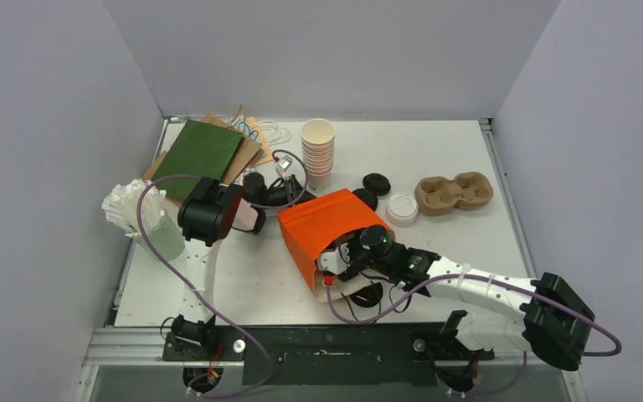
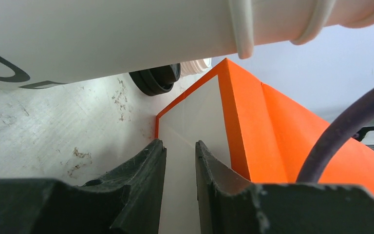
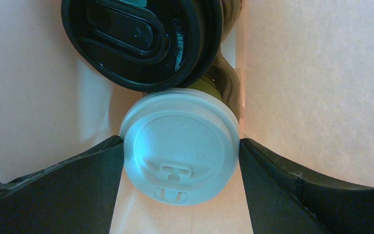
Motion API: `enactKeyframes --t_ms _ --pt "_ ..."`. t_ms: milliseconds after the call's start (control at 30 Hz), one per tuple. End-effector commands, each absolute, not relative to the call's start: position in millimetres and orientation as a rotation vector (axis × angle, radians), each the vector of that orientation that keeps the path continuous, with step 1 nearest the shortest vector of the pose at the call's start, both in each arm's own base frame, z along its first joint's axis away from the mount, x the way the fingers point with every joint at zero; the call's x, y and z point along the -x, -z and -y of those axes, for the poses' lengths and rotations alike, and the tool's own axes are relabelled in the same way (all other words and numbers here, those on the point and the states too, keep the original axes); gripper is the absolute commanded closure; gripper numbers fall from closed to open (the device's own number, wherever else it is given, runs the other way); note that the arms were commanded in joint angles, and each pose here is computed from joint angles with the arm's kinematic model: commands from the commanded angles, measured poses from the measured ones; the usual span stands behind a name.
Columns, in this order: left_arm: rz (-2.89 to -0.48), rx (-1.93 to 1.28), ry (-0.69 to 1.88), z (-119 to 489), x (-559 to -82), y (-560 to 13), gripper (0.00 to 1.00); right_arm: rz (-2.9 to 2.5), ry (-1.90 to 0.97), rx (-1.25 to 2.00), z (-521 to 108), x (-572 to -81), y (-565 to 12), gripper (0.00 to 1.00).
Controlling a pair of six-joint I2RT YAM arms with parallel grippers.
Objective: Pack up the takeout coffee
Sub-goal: Place the coffee cup on the cup tray.
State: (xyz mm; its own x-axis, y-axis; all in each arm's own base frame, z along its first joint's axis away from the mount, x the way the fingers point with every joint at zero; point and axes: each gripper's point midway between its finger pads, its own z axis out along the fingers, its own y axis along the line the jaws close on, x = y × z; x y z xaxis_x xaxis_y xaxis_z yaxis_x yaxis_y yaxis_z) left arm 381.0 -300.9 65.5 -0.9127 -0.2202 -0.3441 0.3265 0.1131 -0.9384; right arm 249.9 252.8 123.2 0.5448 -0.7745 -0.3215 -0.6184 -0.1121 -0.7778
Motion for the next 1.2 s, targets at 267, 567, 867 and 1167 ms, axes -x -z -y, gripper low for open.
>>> enactKeyframes --t_ms 267,567,867,1167 --pt "-1.968 -0.278 1.897 319 -353 -83 0.82 -1.134 0.109 1.709 -276 -257 -153 0.63" --pt "-1.974 -0.325 1.93 327 -342 -82 1.0 -1.154 0.133 1.734 -274 -260 -147 0.63" --pt "-1.984 -0.305 1.965 327 -340 -81 1.0 -1.137 0.222 1.788 -270 -260 -136 0.64" --pt "-1.994 -0.235 1.976 326 -345 -78 1.0 -1.118 0.192 1.791 -277 -247 -139 0.64"
